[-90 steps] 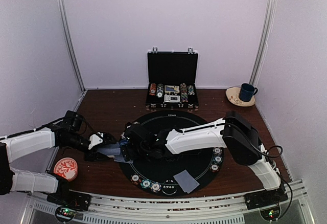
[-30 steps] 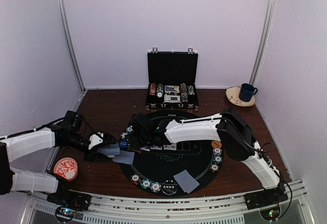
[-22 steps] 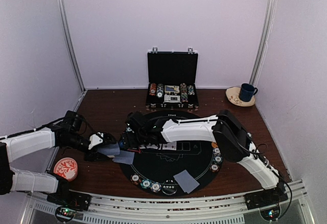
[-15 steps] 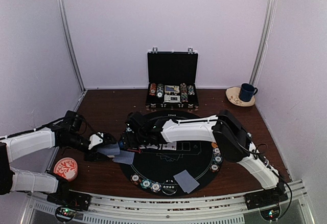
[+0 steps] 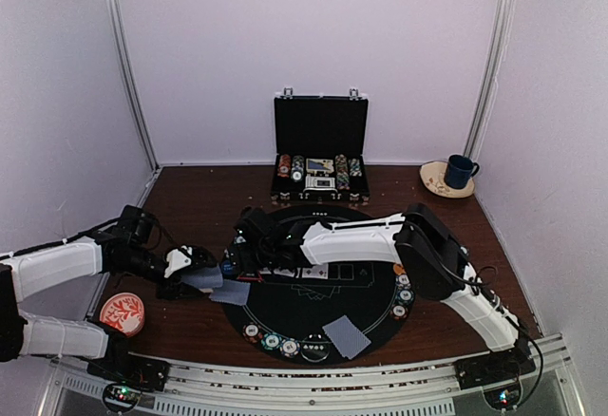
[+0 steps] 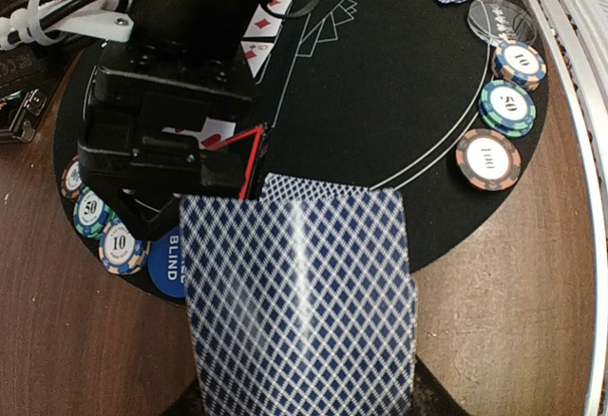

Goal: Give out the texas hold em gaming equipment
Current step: Place the all-in button in the small blind area, then pick up the poker card from the face-down deck piles.

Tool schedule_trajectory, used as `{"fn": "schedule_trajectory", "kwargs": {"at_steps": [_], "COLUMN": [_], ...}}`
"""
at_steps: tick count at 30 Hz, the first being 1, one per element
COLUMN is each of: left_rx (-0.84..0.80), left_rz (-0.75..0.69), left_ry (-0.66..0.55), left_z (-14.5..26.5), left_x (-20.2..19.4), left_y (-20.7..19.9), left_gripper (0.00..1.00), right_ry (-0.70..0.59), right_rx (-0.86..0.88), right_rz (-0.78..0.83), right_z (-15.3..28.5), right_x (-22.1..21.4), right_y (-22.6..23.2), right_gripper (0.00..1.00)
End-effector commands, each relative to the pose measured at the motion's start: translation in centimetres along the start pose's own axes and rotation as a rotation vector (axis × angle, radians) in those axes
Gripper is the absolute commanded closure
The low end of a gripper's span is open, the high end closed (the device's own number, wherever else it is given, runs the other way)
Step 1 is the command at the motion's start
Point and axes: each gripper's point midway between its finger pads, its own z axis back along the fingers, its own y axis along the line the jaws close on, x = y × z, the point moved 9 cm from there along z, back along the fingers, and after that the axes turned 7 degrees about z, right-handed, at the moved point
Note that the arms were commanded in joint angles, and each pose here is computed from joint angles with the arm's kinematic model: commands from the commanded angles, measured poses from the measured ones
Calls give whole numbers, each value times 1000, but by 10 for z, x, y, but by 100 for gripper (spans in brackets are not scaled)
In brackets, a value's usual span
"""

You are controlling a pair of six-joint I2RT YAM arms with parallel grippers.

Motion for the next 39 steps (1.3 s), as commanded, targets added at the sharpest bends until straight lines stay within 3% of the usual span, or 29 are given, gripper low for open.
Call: {"fn": "schedule_trajectory", "kwargs": {"at_steps": [1, 12, 22, 31, 39], "left_rx": [11, 13, 12, 10, 8], "left_rz": [-17, -17, -17, -17, -18], "left_ry": [-24, -24, -23, -24, -25], "left_z": [0, 1, 1, 0, 0], "left_x": [4, 4, 4, 3, 3], "left_y": [3, 3, 3, 2, 2], "left_gripper": [86, 86, 86, 86, 86], "right_ry": [59, -126, -157, -129, -110], "right_rx": [-4, 88, 394, 625, 574], "right_rz": [9, -26, -25, -29, 27], "right_z": [1, 69, 105, 102, 85], "right_x": [-7, 41, 12, -5, -2], "right_y": [-11, -8, 15, 49, 59], "right_gripper": [0, 0, 1, 12, 20]}}
